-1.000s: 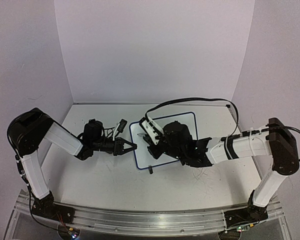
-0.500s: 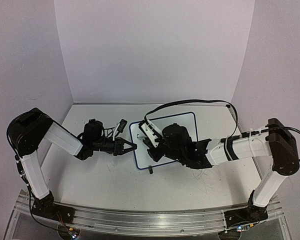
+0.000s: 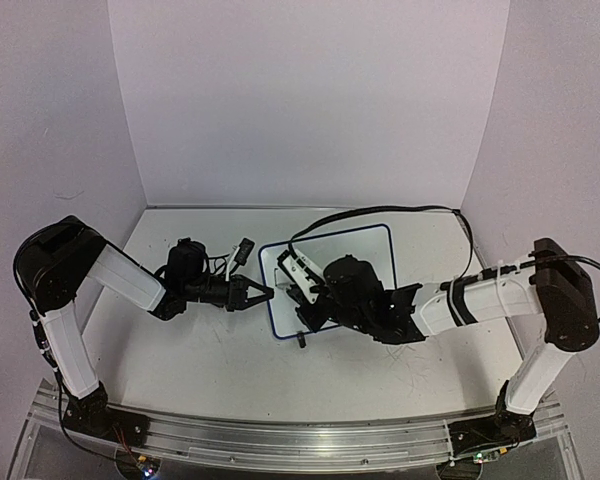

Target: Write a sentence on the whiteboard

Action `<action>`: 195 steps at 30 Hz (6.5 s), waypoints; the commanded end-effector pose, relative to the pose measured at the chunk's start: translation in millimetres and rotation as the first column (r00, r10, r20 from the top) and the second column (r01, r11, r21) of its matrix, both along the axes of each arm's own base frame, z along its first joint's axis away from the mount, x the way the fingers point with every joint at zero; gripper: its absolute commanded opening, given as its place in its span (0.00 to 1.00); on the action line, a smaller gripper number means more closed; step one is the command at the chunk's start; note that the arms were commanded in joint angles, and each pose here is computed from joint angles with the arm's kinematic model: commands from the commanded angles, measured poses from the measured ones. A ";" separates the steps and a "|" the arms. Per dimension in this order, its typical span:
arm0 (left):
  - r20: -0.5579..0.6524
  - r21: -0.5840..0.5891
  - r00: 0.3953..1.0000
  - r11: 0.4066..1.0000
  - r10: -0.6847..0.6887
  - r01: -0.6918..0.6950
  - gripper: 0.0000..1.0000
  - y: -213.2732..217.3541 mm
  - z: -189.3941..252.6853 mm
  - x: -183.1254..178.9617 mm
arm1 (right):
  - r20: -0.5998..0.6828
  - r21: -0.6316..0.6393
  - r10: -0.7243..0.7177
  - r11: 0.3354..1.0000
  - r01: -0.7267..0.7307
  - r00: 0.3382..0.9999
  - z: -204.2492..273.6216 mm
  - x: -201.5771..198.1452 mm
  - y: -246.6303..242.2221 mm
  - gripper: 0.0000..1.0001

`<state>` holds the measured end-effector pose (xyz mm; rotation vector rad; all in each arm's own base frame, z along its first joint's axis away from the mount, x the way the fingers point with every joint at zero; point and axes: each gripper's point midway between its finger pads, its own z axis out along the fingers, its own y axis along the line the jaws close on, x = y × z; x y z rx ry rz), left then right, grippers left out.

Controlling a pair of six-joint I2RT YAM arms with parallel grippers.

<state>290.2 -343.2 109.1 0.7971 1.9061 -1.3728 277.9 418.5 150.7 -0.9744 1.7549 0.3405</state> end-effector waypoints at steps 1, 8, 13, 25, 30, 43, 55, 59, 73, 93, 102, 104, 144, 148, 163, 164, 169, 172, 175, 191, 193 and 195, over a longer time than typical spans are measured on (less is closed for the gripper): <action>-0.025 0.069 0.998 0.996 0.056 -0.055 0.00 6.0 -13.5 7.8 | -0.020 -0.010 -0.008 1.000 0.008 1.000 -5.9 -4.0 -3.3 0.00; -0.025 0.071 0.998 0.996 0.057 -0.055 0.00 6.4 -14.4 7.6 | -0.016 0.000 -0.006 1.000 0.006 1.000 -1.1 -4.9 -2.4 0.00; -0.029 0.073 0.998 0.996 0.056 -0.054 0.00 6.0 -15.8 7.8 | 0.013 0.126 0.037 0.991 -0.038 0.999 39.6 -13.3 0.5 0.00; -0.032 0.074 0.998 0.996 0.055 -0.053 0.00 5.9 -16.1 7.6 | 0.091 0.172 0.006 0.985 -0.021 0.996 61.8 -4.5 -0.7 0.00; -0.030 0.073 0.998 0.996 0.056 -0.053 0.00 5.8 -15.2 7.8 | 0.102 0.167 -0.017 0.986 0.000 0.995 60.8 1.3 1.6 0.00; -0.026 0.071 0.998 0.996 0.052 -0.050 0.00 5.4 -13.7 7.8 | 0.113 0.151 -0.057 0.988 0.040 0.992 53.0 11.8 5.3 0.00; -0.028 0.073 0.998 0.996 0.049 -0.047 0.00 6.0 -14.6 6.5 | 0.115 0.150 -0.075 0.987 0.057 0.991 49.7 16.0 5.4 0.00; -0.027 0.073 0.998 0.996 0.049 -0.047 0.00 6.2 -14.5 6.2 | 0.119 0.156 -0.076 0.986 0.057 0.990 51.8 16.5 5.8 0.00; -0.028 0.075 0.998 0.996 0.049 -0.047 0.00 6.1 -14.9 6.2 | 0.121 0.165 -0.083 0.984 0.062 0.989 52.7 20.5 7.2 0.00; -0.027 0.075 0.999 0.996 0.047 -0.045 0.00 6.1 -14.6 5.4 | 0.109 0.157 -0.087 0.985 0.069 0.990 45.0 24.9 9.5 0.00; -0.025 0.075 0.998 0.996 0.050 -0.048 0.00 6.6 -14.0 5.8 | 0.104 0.151 -0.110 0.984 0.094 0.989 41.6 27.3 5.4 0.00; -0.025 0.075 0.998 0.996 0.050 -0.048 0.00 6.6 -14.1 5.8 | 0.106 0.153 -0.131 0.982 0.114 0.986 42.7 29.4 1.9 0.00; -0.021 0.076 0.998 0.996 0.052 -0.050 0.00 6.7 -12.4 6.6 | 0.056 0.127 -0.175 0.978 0.167 0.983 24.4 18.8 -18.2 0.00; -0.020 0.076 0.998 0.996 0.051 -0.050 0.00 6.7 -12.0 6.5 | 0.051 0.123 -0.171 0.979 0.163 0.984 22.2 17.5 -16.5 0.00; -0.020 0.078 0.999 0.996 0.051 -0.049 0.00 7.0 -12.5 6.0 | 0.032 0.116 -0.142 0.984 0.137 0.989 14.7 9.5 -7.0 0.00; -0.021 0.079 0.999 0.996 0.050 -0.048 0.00 6.8 -12.9 5.7 | 0.032 0.116 -0.139 0.984 0.134 0.990 14.5 8.7 -6.0 0.00; -0.020 0.077 0.999 0.996 0.050 -0.048 0.00 6.7 -12.0 6.1 | 0.025 0.114 -0.127 0.986 0.123 0.992 11.8 6.4 -1.0 0.00; -0.020 0.078 0.999 0.996 0.050 -0.049 0.00 6.9 -12.0 6.1 | 0.021 0.112 -0.116 0.987 0.112 0.993 9.8 3.6 2.9 0.00; -0.019 0.078 0.999 0.996 0.050 -0.048 0.00 6.8 -12.1 6.1 | 0.019 0.110 -0.111 0.988 0.108 0.994 8.2 2.6 5.3 0.00; -0.020 0.078 0.999 0.996 0.048 -0.047 0.00 6.4 -12.0 6.4 | 0.039 0.129 -0.185 0.975 0.179 0.982 14.4 9.3 -4.5 0.00; -0.021 0.078 0.999 0.996 0.049 -0.047 0.00 6.4 -12.2 6.5 | 0.045 0.130 -0.202 0.972 0.195 0.978 15.3 10.6 -7.6 0.00; -0.023 0.078 0.999 0.996 0.048 -0.046 0.00 6.5 -12.7 6.1 | 0.049 0.131 -0.213 0.970 0.205 0.976 16.3 11.8 -9.8 0.00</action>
